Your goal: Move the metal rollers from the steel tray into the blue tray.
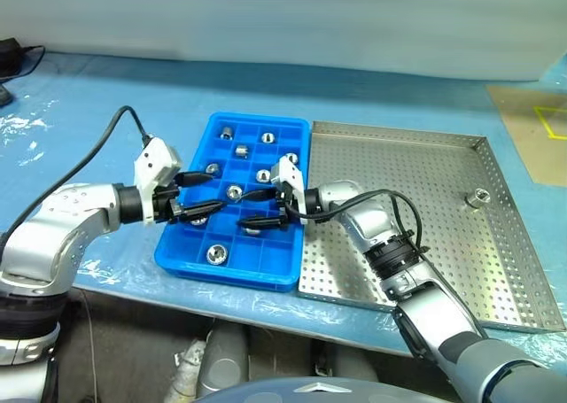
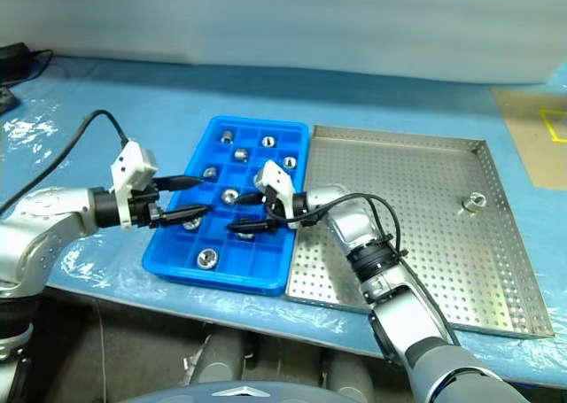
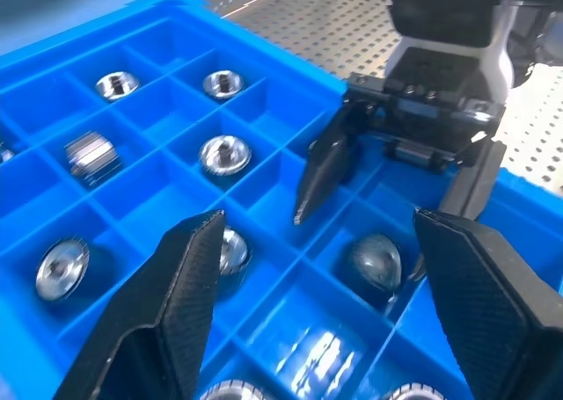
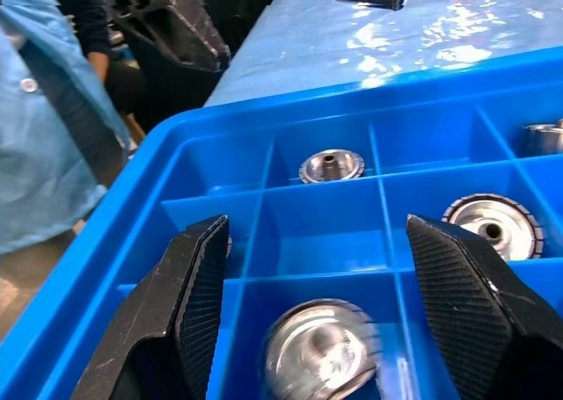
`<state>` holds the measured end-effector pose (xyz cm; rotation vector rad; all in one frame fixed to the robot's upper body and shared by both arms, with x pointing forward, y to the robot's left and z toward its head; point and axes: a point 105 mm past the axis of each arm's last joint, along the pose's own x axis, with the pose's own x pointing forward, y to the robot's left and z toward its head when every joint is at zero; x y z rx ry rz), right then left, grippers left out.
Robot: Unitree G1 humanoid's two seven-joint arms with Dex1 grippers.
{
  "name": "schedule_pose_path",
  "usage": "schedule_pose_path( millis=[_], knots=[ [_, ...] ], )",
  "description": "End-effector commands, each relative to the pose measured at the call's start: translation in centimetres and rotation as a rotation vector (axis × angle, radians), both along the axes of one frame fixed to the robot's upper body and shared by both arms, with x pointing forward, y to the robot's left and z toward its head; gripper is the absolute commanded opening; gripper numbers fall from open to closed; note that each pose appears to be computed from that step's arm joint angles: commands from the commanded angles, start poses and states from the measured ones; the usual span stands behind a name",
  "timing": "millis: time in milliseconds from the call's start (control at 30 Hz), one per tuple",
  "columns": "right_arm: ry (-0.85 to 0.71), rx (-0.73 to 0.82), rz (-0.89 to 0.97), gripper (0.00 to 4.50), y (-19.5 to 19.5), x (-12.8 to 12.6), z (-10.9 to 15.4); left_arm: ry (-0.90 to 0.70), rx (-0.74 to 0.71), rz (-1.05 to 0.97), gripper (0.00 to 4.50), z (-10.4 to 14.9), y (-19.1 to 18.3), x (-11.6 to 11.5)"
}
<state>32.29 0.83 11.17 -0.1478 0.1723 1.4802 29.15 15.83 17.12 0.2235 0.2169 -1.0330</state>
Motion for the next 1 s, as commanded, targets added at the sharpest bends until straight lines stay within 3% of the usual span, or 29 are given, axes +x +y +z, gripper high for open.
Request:
schedule_pose_path(
  millis=[33, 200, 333, 500, 667, 833, 1000],
  knots=[
    [-0.044, 0.066, -0.133, 3.30, -3.0, 1.4, 2.2, -0.036, -0.007, -0.075, 3.60, 0.7, -1.5, 0.9],
    [-0.054, 0.178, -0.329, 3.30, -7.6, 2.9, 5.4, -0.041, -0.031, -0.173, 3.60, 0.7, -4.1, 2.7],
    [-0.106, 0.187, -0.609, 3.30, -14.2, 4.7, 6.2, -0.043, -0.051, -0.292, 3.60, 0.7, -7.0, 3.5],
    [-0.174, 0.151, -0.949, 3.30, -21.7, 5.7, 5.3, -0.045, -0.062, -0.391, 3.60, 0.7, -9.2, 4.1],
    [-0.223, 0.065, -1.290, 3.30, -28.6, 5.6, 2.5, -0.047, -0.063, -0.454, 3.60, 0.7, -10.4, 4.5],
    [-0.269, -0.017, -1.473, 3.30, -32.0, 5.2, 0.8, -0.048, -0.062, -0.478, 3.60, 0.5, -10.9, 4.6],
    [-0.274, -0.015, -1.490, 3.30, -32.3, 5.4, 0.2, -0.053, -0.065, -0.477, 3.60, 0.5, -10.9, 4.5]
  ],
)
